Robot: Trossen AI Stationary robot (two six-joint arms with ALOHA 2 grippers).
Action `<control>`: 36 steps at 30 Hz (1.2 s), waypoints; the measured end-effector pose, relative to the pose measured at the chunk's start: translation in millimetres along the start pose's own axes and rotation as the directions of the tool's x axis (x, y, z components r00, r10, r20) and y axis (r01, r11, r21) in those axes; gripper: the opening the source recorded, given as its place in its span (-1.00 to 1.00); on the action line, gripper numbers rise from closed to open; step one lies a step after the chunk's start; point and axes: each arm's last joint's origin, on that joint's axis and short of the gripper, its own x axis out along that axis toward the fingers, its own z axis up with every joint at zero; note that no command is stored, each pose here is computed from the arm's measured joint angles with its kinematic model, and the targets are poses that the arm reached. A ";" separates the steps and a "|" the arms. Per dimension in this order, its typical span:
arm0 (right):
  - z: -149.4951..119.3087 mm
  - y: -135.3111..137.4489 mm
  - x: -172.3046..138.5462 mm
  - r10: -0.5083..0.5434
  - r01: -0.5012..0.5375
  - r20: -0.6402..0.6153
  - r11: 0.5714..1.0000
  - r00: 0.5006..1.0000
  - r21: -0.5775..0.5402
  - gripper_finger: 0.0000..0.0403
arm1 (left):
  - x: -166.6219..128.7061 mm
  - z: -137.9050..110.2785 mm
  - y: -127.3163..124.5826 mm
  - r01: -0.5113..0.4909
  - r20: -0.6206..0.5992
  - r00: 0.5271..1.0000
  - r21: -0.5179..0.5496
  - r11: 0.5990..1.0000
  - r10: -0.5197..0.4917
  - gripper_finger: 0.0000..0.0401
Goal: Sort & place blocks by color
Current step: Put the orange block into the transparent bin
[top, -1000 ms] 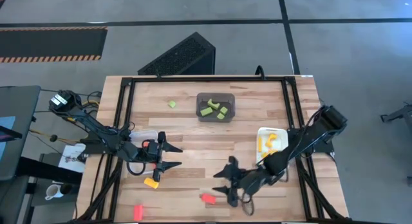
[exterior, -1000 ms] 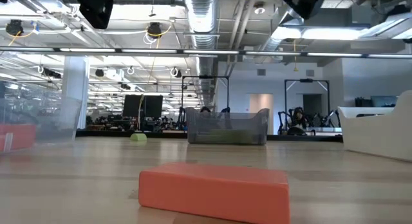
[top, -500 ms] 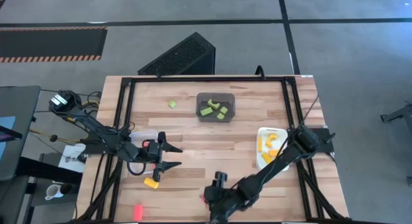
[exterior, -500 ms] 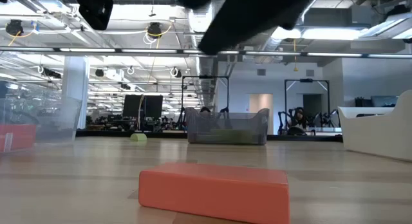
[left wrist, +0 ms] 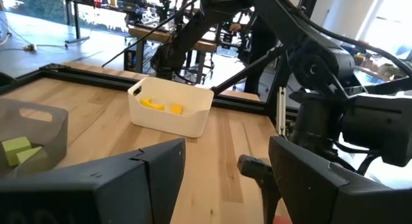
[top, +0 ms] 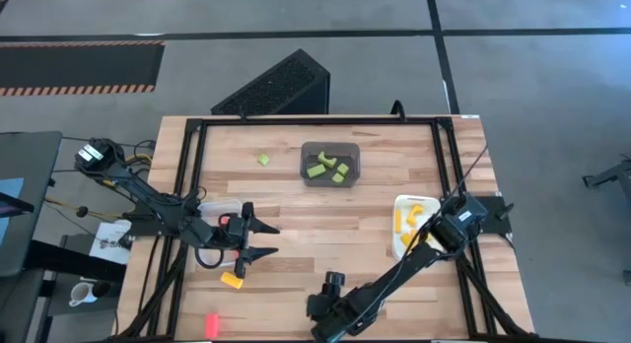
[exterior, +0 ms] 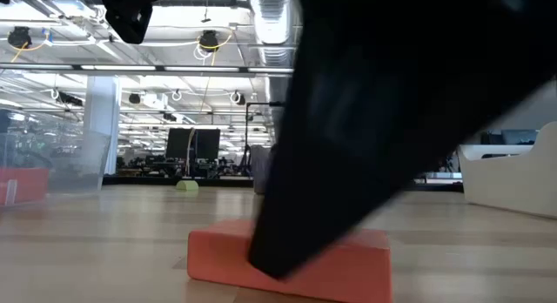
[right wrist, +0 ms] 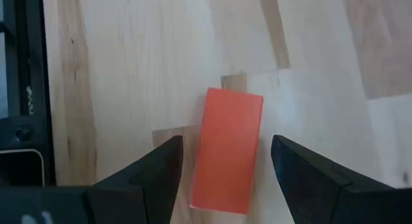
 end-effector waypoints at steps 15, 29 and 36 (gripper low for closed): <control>-9.5 -5.7 6.6 -0.029 0.036 -0.077 0.995 0.997 0.098 0.00 | 0.0 -0.1 0.1 -0.004 0.000 1.000 -0.006 1.000 0.004 0.04; 25.6 -18.3 -44.7 -0.055 0.039 0.157 0.994 0.986 0.105 -0.38 | -0.3 3.8 -2.7 0.057 0.028 0.998 -0.041 0.998 -0.056 0.04; 49.2 -45.1 -90.9 -0.261 0.222 0.354 0.964 0.898 0.148 -0.34 | -4.1 7.8 -12.1 0.185 0.058 0.981 0.024 0.982 -0.186 0.06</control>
